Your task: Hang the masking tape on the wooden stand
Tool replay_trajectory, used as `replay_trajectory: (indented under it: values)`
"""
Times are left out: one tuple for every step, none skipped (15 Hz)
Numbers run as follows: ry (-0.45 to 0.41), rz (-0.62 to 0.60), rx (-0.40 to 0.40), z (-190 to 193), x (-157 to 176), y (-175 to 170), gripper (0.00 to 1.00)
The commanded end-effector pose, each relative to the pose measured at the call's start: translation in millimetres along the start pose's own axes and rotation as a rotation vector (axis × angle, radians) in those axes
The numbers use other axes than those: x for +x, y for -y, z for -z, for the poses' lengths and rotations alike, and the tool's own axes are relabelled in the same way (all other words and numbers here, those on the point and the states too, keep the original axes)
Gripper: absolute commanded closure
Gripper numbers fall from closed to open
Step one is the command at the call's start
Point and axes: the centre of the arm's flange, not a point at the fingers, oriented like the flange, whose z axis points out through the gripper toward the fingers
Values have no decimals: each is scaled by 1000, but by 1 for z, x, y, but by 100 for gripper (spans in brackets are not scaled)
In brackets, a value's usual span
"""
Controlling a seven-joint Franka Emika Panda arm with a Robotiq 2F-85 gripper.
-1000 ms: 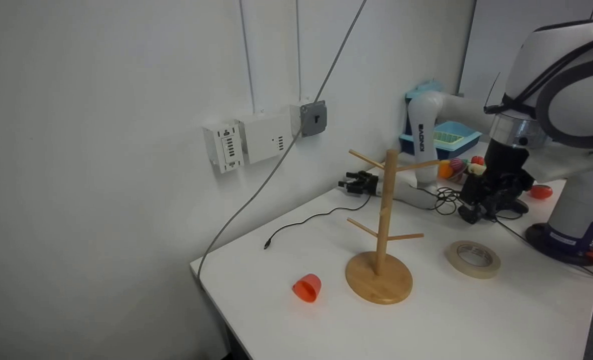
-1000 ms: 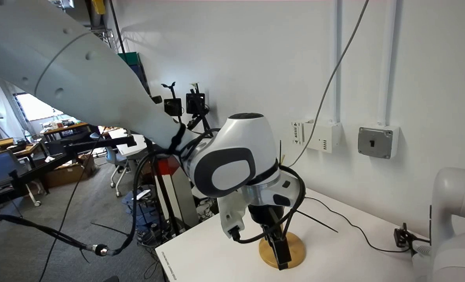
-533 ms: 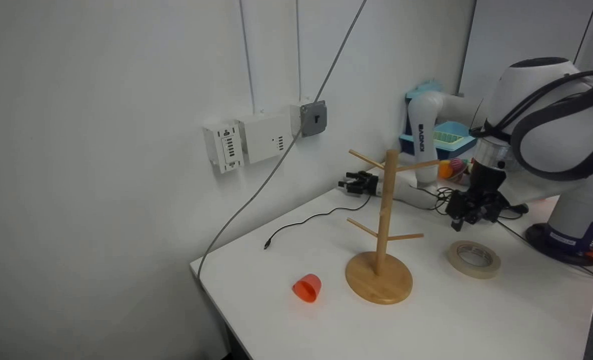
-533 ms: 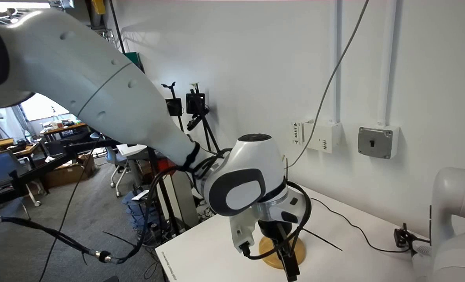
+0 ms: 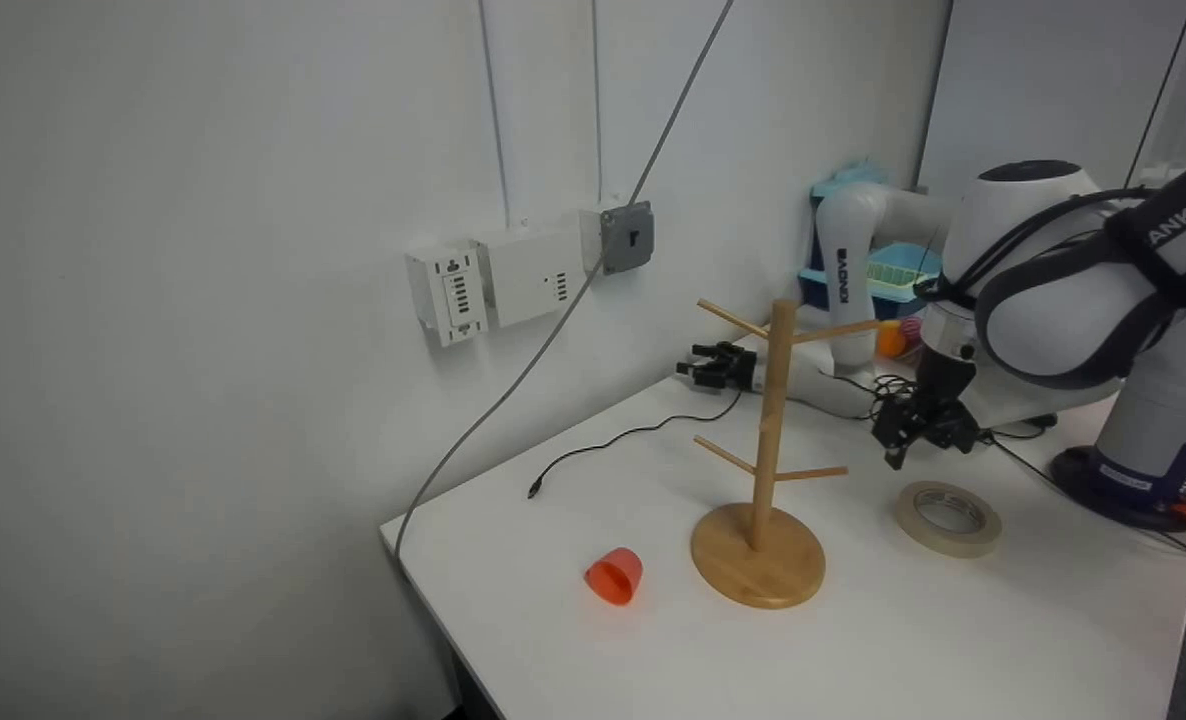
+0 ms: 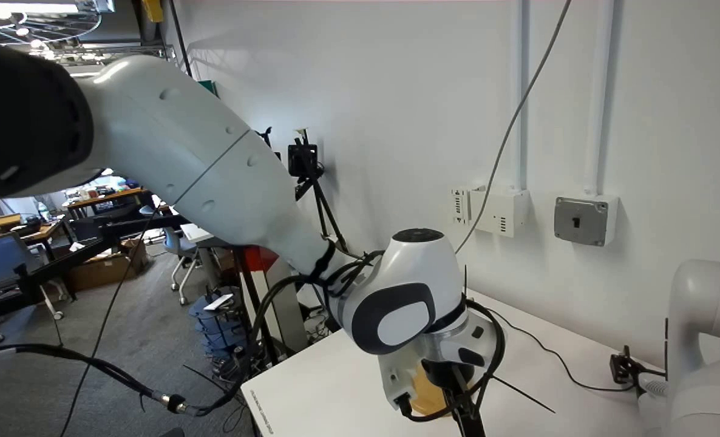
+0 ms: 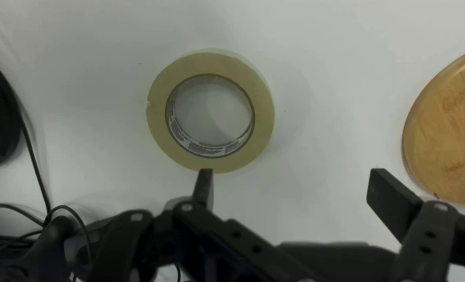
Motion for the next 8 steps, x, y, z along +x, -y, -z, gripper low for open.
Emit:
replay_trajectory:
  values:
    - [-6, -33, 1, -18, 17, 2, 0]
    - [-3, -39, 7, -21, 18, 2, 0]
    - [1, -50, 13, -24, 19, 2, 0]
    - [8, -62, 20, -28, 21, 2, 0]
    - [16, -77, 31, -31, 22, 3, 0]
    - [19, -93, 38, -33, 24, 3, 0]
    - [23, -109, 49, -36, 26, 2, 0]
    - [28, -123, 56, -39, 28, 2, 0]
